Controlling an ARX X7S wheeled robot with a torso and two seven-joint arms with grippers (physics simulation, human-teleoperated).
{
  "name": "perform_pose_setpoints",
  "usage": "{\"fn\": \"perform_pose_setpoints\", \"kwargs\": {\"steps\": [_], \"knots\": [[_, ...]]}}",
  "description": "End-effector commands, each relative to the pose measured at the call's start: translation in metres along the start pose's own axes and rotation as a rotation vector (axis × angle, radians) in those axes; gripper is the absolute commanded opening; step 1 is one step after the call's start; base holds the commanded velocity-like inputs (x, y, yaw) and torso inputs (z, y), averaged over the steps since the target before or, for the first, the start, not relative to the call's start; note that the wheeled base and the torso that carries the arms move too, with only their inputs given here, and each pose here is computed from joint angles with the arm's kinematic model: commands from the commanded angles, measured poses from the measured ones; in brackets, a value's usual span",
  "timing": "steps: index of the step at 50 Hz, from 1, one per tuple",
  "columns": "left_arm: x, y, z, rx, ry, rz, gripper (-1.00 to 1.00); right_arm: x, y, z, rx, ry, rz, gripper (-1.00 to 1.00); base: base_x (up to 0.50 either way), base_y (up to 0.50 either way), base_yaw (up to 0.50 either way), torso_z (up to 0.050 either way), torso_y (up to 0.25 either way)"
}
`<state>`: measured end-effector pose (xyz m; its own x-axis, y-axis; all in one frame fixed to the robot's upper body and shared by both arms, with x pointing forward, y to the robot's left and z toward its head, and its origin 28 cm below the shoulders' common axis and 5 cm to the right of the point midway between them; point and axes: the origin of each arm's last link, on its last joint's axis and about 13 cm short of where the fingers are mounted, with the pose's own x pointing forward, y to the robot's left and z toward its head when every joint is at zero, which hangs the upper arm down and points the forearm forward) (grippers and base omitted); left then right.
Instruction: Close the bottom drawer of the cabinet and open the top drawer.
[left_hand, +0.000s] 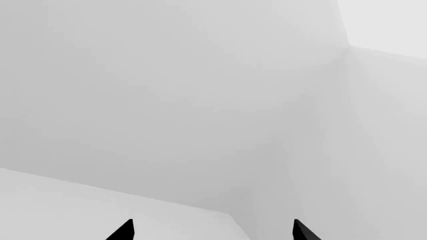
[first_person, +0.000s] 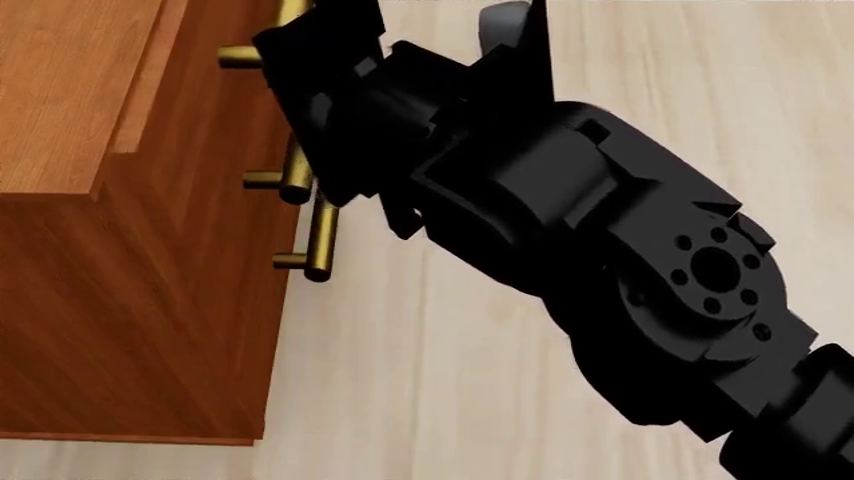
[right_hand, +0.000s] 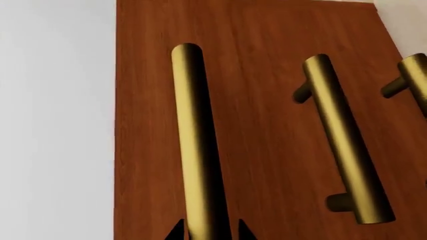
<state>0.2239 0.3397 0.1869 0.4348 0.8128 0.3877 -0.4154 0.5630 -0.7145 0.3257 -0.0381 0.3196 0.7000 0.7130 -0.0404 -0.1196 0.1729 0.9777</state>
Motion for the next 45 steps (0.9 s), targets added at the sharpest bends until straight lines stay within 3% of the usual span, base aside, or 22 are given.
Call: {"fn": "perform_pose_setpoints", "kwargs": {"steps": [1,20,45], "knots": [[0.0,-0.001,0.0,0.002,0.002,-0.002,1.0,-0.012,0.005,0.012,-0.054,-0.082,0.024,-1.0,0.0,0.0,0.0,0.0,0.0],[0.0,0.0,-0.001,0.007,0.002,0.0,1.0,-0.032,0.006,0.026,-0.06,-0.164,0.026,-1.0,0.0,0.0,0.0,0.001,0.002],[0.0,0.0,-0.002,0.011,0.005,-0.004,1.0,-0.061,0.014,0.022,-0.067,-0.261,0.027,-1.0,0.0,0.0,0.0,0.001,0.003]]}}
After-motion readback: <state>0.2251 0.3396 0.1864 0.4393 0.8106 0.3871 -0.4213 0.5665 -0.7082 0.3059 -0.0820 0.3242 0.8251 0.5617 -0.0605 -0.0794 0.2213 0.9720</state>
